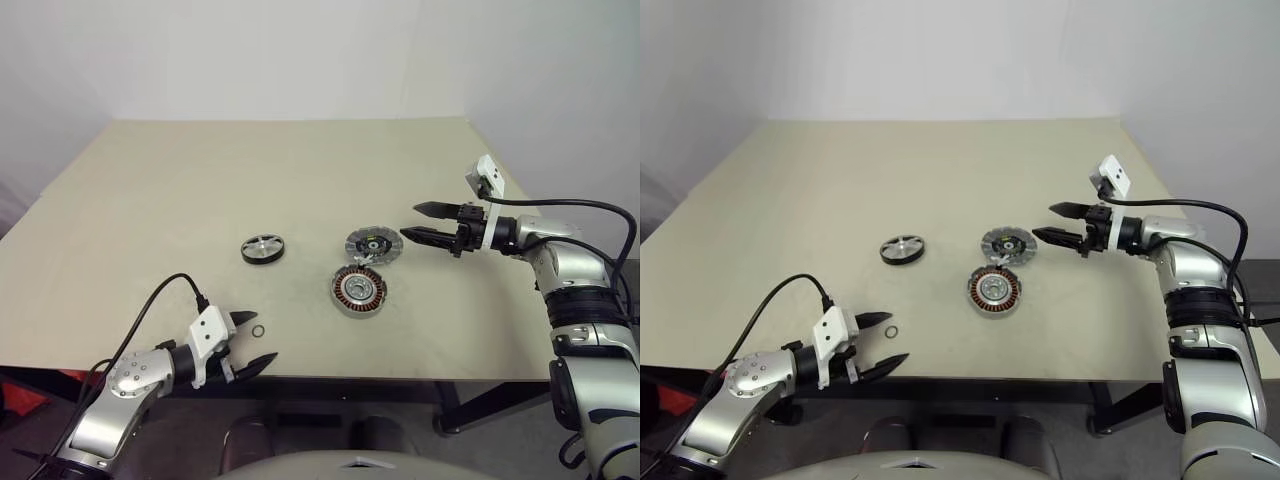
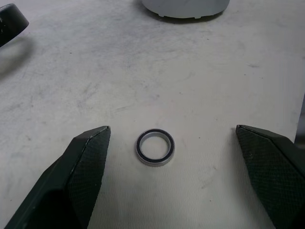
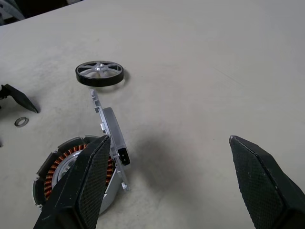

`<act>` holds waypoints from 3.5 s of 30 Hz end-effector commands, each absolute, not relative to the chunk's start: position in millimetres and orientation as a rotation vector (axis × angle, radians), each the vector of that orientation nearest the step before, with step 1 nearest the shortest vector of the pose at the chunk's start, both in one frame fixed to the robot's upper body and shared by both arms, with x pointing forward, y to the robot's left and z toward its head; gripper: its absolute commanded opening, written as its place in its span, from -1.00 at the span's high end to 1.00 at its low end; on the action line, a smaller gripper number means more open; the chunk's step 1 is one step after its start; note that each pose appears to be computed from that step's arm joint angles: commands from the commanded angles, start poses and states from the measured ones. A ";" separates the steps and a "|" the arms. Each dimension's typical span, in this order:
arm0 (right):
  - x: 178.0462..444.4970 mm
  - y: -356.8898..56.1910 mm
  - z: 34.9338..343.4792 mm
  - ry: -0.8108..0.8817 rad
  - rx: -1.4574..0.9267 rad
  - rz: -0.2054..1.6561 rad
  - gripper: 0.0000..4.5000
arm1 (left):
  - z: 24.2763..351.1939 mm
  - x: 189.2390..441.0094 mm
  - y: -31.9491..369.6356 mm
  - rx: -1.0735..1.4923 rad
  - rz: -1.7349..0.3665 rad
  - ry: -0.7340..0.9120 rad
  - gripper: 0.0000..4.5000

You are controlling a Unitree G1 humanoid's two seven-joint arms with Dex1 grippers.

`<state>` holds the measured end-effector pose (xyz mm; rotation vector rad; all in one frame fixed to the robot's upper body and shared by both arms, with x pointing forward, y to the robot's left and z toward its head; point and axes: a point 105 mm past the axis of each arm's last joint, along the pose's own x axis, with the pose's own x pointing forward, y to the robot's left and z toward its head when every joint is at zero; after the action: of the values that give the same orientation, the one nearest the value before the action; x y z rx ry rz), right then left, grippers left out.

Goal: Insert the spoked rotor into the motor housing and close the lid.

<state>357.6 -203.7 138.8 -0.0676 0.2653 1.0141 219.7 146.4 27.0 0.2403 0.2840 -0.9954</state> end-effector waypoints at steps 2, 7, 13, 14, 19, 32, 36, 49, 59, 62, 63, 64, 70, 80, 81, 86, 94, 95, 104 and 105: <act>362.3 -203.2 155.3 0.220 -0.101 1.018 -1.00 | 28.1 219.9 146.5 0.263 -0.999 0.299 -0.99; 363.4 -203.7 155.5 0.218 -0.103 1.014 -1.00 | 27.7 220.2 150.0 0.265 -0.972 0.315 -0.99; 366.2 -204.0 156.1 0.214 -0.106 1.007 -1.00 | 28.4 219.1 151.5 0.276 -0.959 0.318 -0.99; 366.5 -204.0 156.1 0.213 -0.106 1.007 -1.00 | 28.7 220.3 152.0 0.281 -0.947 0.315 -0.99; 367.1 -204.3 155.5 0.214 -0.107 1.006 -1.00 | 27.0 221.2 150.9 0.258 -0.936 0.337 -0.99; 369.3 -206.2 155.8 0.209 -0.110 0.995 -1.00 | 21.7 224.9 155.2 0.264 -0.912 0.361 -0.36; 369.8 -206.7 156.0 0.208 -0.111 0.993 -1.00 | 20.8 222.3 153.0 0.252 -0.913 0.372 -0.19; 372.1 -206.1 157.3 0.201 -0.117 0.984 -1.00 | 18.2 223.1 154.1 0.247 -0.899 0.382 0.42; 373.6 -205.8 157.4 0.201 -0.122 0.977 -1.00 | 33.0 235.2 148.1 0.245 -0.867 0.329 0.68; 374.0 -205.1 157.0 0.201 -0.123 0.978 -1.00 | 42.7 239.3 145.6 0.236 -0.857 0.298 0.68; 374.1 -205.0 156.9 0.201 -0.123 0.978 -1.00 | 48.9 242.7 144.0 0.219 -0.848 0.276 0.68; 374.3 -204.9 157.0 0.201 -0.123 0.977 -1.00 | 53.2 245.0 142.9 0.207 -0.842 0.262 0.68; 374.8 -203.3 157.4 0.197 -0.122 0.977 -1.00 | 79.0 263.3 132.7 0.132 -0.830 0.185 0.68; 375.5 -200.3 157.4 0.182 -0.116 0.973 -1.00 | 107.1 286.4 110.2 0.021 -0.923 0.154 0.68; 375.7 -199.8 157.4 0.179 -0.115 0.973 -1.00 | 109.4 288.3 107.0 0.013 -0.941 0.155 0.68; 375.6 -198.6 157.0 0.159 -0.106 0.962 -1.00 | 111.2 294.5 96.7 0.011 -1.020 0.190 0.68; 376.3 -198.0 155.1 0.137 -0.098 0.943 -1.00 | 104.9 304.8 84.7 -0.039 -1.101 0.247 0.68; 376.6 -198.1 155.3 0.133 -0.096 0.941 -1.00 | 104.8 306.0 83.9 -0.042 -1.106 0.250 0.68; 376.8 -198.1 155.0 0.121 -0.094 0.932 -1.00 | 107.7 306.5 70.9 -0.058 -1.186 0.264 0.68; 377.1 -198.7 155.3 0.120 -0.094 0.931 -1.00 | 108.3 305.6 68.0 -0.064 -1.198 0.266 0.68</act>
<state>374.4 -199.4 133.7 -0.0761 0.2108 0.9303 305.0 73.4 97.8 -0.0623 0.2943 -1.1643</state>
